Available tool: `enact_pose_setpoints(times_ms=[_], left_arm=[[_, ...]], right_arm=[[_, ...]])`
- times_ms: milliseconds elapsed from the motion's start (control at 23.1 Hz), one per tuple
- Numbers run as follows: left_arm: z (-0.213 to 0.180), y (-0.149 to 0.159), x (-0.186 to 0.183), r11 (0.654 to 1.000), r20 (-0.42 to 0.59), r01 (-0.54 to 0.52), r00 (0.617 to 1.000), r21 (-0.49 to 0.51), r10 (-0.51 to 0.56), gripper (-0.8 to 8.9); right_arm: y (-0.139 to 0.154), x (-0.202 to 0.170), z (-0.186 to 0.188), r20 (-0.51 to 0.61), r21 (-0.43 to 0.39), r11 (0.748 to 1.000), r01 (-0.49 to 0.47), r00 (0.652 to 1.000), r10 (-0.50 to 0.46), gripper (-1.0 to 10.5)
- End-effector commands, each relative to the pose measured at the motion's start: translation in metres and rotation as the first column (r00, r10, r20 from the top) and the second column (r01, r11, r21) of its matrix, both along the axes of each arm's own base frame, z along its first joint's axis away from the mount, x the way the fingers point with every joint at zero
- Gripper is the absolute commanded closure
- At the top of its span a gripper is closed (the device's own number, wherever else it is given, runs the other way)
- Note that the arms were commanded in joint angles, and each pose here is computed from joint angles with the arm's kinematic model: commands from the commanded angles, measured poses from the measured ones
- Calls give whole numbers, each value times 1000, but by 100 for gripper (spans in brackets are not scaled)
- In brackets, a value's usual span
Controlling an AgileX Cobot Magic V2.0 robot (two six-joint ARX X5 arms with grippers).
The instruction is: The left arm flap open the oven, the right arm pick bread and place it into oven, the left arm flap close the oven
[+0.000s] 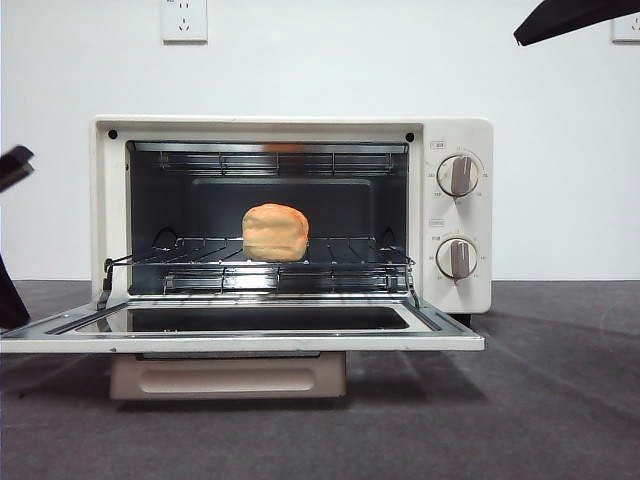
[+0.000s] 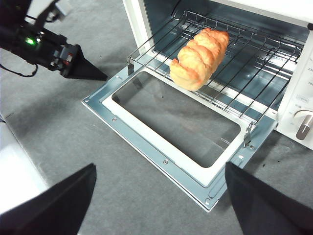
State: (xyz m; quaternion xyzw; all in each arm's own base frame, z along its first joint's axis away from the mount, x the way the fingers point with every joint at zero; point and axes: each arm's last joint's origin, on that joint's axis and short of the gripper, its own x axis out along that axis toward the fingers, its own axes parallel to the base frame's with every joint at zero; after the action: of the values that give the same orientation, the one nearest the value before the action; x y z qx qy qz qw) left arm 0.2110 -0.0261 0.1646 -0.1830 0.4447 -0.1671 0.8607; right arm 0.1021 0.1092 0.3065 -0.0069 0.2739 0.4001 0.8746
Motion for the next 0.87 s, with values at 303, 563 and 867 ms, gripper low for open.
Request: enact_pose_setpoints(times_ms=[303,563,867], left_arm=[[-23,-2,9,998,-77,58,995,-26,-60,805],[-25,-4,9,988,-83,117,989,-97,-125,805],[-23,-7,9,962,-60,183,978,-204,-199,805]], right_arm=[[2,-1,4,8,14,1000,-10,1000,10,528],[1,-1,4,9,13,1000,-7,1000,7,528],[1,-1,4,9,13,1000,-7,1000,7,528]])
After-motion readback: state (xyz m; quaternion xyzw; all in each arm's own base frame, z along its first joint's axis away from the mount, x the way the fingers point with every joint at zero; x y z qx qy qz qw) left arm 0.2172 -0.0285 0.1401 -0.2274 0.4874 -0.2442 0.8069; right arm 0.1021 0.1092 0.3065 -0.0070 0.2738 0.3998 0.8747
